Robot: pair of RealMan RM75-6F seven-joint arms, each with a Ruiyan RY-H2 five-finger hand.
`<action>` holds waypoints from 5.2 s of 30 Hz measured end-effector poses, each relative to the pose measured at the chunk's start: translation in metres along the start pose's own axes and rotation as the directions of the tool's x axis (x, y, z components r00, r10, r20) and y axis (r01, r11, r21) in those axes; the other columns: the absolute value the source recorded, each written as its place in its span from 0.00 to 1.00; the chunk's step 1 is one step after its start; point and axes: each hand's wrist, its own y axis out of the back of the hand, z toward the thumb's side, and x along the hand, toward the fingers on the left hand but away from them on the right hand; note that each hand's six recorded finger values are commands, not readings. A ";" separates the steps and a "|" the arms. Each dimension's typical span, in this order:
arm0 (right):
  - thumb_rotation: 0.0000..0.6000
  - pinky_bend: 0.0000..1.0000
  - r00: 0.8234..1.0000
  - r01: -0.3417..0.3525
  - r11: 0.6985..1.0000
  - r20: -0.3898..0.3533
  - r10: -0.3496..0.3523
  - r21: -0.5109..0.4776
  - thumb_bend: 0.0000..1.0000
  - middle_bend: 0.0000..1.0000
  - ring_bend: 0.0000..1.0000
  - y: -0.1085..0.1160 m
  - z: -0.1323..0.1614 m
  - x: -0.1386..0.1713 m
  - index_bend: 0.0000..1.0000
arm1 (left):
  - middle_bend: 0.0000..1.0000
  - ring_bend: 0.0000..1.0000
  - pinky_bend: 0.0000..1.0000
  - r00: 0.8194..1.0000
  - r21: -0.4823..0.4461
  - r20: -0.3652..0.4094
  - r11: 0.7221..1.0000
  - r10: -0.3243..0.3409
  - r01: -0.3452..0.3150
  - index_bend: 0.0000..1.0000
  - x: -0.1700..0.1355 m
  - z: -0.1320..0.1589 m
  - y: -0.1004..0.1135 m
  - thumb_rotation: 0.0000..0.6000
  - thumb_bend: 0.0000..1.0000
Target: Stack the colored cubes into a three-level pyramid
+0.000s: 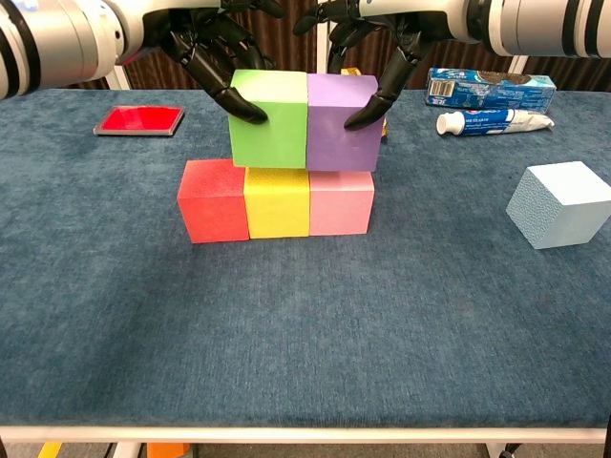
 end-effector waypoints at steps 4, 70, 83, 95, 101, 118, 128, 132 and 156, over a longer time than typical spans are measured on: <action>1.00 0.00 1.000 -0.001 1.000 0.001 0.001 -0.001 0.13 0.47 0.04 -0.001 0.000 -0.001 0.00 | 0.54 0.21 0.22 1.000 -0.002 0.000 1.000 -0.001 0.001 0.03 -0.001 -0.001 -0.001 1.00 0.09; 1.00 0.00 1.000 -0.002 1.000 -0.007 0.002 -0.016 0.13 0.47 0.04 -0.001 0.005 -0.006 0.00 | 0.52 0.21 0.19 0.999 -0.009 0.035 1.000 0.003 -0.003 0.03 0.000 -0.013 0.000 1.00 0.09; 1.00 0.00 1.000 -0.007 1.000 -0.003 0.007 -0.016 0.13 0.47 0.04 -0.003 0.004 -0.009 0.00 | 0.52 0.21 0.19 0.999 -0.017 0.032 1.000 0.007 -0.007 0.03 0.000 -0.019 -0.001 1.00 0.09; 1.00 0.00 1.000 -0.018 1.000 0.004 0.018 -0.011 0.13 0.47 0.04 -0.006 0.003 -0.011 0.00 | 0.52 0.21 0.19 0.999 -0.021 0.032 1.000 0.003 -0.002 0.03 0.001 -0.025 -0.005 1.00 0.09; 1.00 0.00 1.000 -0.022 1.000 0.009 0.022 -0.011 0.13 0.47 0.04 -0.008 0.002 -0.013 0.00 | 0.52 0.21 0.19 0.999 -0.026 0.032 1.000 0.004 -0.003 0.03 0.001 -0.028 -0.006 1.00 0.09; 1.00 0.00 1.000 -0.022 1.000 0.011 0.022 -0.014 0.13 0.47 0.04 -0.010 0.004 -0.019 0.00 | 0.52 0.21 0.19 1.000 -0.032 0.030 0.999 0.004 -0.003 0.03 0.001 -0.034 -0.009 1.00 0.09; 1.00 0.00 1.000 -0.025 1.000 0.012 0.025 -0.014 0.14 0.47 0.04 -0.011 0.005 -0.019 0.00 | 0.52 0.21 0.19 1.000 -0.044 0.025 0.999 0.002 -0.001 0.03 0.002 -0.037 -0.008 1.00 0.09; 1.00 0.00 1.000 -0.028 1.000 0.010 0.028 -0.014 0.14 0.47 0.04 -0.013 0.006 -0.021 0.00 | 0.51 0.21 0.19 1.000 -0.046 0.022 0.999 0.001 0.000 0.03 0.001 -0.038 -0.010 1.00 0.09; 1.00 0.00 0.999 -0.033 0.999 0.011 0.033 -0.009 0.14 0.47 0.04 -0.014 0.009 -0.024 0.00 | 0.51 0.21 0.19 1.000 -0.053 0.025 0.999 0.006 -0.005 0.03 -0.001 -0.042 -0.012 1.00 0.09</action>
